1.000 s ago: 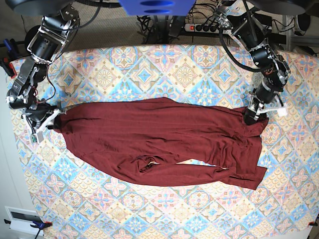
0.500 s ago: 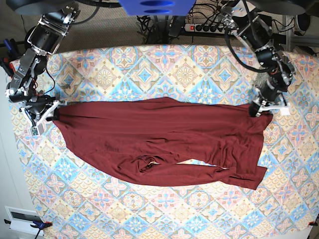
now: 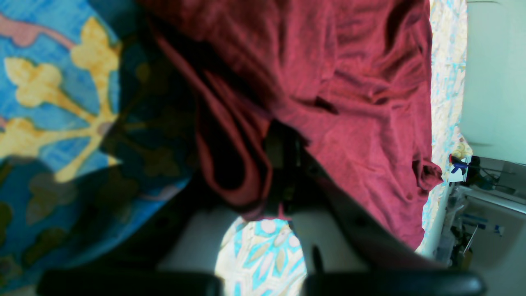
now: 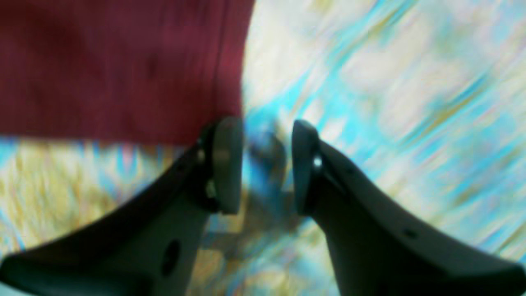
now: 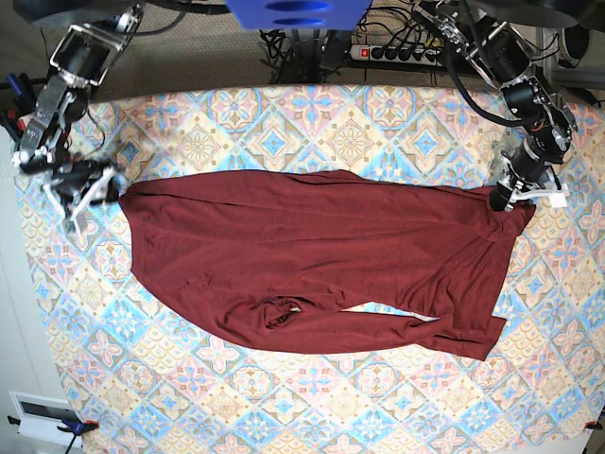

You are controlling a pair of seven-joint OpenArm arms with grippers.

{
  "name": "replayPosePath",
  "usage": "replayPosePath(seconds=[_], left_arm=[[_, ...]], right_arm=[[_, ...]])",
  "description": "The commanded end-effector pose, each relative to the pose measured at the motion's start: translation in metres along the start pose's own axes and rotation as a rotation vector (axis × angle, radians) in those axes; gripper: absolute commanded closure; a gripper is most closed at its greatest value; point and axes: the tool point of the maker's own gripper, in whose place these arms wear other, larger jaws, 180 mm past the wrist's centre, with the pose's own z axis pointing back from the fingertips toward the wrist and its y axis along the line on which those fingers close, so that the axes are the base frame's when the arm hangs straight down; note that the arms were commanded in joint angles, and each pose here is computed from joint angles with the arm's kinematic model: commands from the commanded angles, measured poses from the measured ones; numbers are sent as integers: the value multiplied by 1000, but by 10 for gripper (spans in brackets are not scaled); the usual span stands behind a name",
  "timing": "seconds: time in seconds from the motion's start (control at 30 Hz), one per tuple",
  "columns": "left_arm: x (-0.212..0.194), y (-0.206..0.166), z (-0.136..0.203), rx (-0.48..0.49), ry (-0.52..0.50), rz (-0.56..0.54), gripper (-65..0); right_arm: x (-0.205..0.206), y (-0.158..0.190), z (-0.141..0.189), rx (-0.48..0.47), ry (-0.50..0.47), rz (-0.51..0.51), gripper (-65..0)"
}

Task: Layout the t-shirt on the table in an organized manner, then fold the t-shirt properly
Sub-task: 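Regrasp the collar corner with the right gripper and pull it outward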

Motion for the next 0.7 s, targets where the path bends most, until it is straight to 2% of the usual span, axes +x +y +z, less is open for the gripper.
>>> replayPosePath(seconds=[0.0,0.23,0.4,0.47,0.67], left_arm=[[11,-8,2,-21,-21,-17,0],[11,-8,2,-21,-21,-17,0],[11,-8,2,-21,-21,-17,0],[11,-8,2,-21,-21,-16,0],[11,-8,2,-22,-21,-17,0]], right_arm=[[6,-7,7,-12,-22,15,-196],[0,-4,6,-1,-20,-2,-199],[-2,15,-4,44,-38,-42,-200],[18,13,-5,44,-77,-41,-205],[24,21,-16,78,-99,-79,-311]])
